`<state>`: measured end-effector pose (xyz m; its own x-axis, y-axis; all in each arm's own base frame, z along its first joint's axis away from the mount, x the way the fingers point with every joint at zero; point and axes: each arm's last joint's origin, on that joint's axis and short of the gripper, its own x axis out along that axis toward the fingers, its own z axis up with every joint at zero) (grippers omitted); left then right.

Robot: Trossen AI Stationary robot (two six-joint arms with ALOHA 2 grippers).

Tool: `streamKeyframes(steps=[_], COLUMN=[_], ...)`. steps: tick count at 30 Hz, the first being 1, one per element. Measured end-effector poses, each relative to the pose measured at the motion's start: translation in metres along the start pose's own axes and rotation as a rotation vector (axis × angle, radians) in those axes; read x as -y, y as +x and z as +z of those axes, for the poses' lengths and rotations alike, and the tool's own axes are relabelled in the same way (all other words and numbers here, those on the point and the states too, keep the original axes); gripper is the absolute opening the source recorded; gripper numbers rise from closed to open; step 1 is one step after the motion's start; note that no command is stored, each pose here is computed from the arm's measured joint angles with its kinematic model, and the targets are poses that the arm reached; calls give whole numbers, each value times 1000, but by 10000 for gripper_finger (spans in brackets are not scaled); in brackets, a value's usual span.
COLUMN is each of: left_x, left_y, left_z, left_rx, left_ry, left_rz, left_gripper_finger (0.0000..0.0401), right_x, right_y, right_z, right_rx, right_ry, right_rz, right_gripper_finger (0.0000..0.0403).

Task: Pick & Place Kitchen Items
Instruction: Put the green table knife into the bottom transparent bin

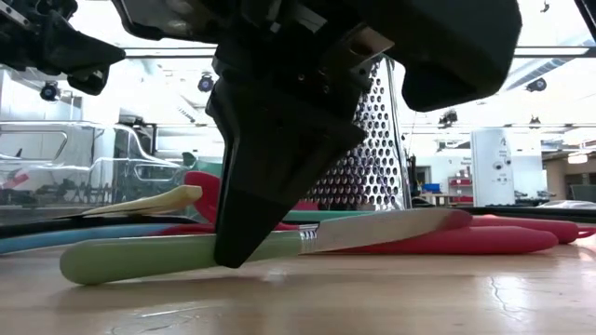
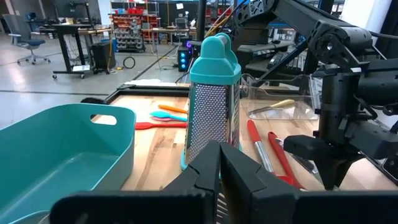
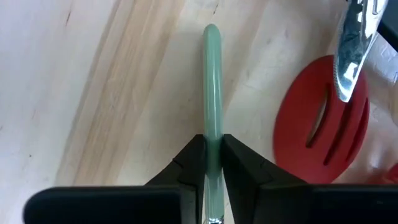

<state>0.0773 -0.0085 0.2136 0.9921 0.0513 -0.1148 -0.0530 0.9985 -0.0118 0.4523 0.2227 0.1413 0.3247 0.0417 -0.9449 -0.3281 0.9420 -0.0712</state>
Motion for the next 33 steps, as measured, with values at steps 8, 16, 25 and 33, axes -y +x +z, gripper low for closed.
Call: streamKeyframes(steps=[8, 16, 25, 33], left_x=[0, 0, 0, 0], left_y=[0, 0, 0, 0], left_z=[0, 0, 0, 0], left_rx=[0, 0, 0, 0], left_ry=[0, 0, 0, 0], left_rz=[0, 0, 0, 0], left_gripper_finger=[19, 19, 19, 19], right_x=[1, 1, 3, -3], right_y=[-17, -26, -58, -97], right_z=[7, 6, 15, 11], right_rx=[-19, -60, -37, -67], right_ry=[33, 79, 189, 373], right_rz=[3, -4, -3, -55], right_gripper_finger=[34, 33, 33, 33])
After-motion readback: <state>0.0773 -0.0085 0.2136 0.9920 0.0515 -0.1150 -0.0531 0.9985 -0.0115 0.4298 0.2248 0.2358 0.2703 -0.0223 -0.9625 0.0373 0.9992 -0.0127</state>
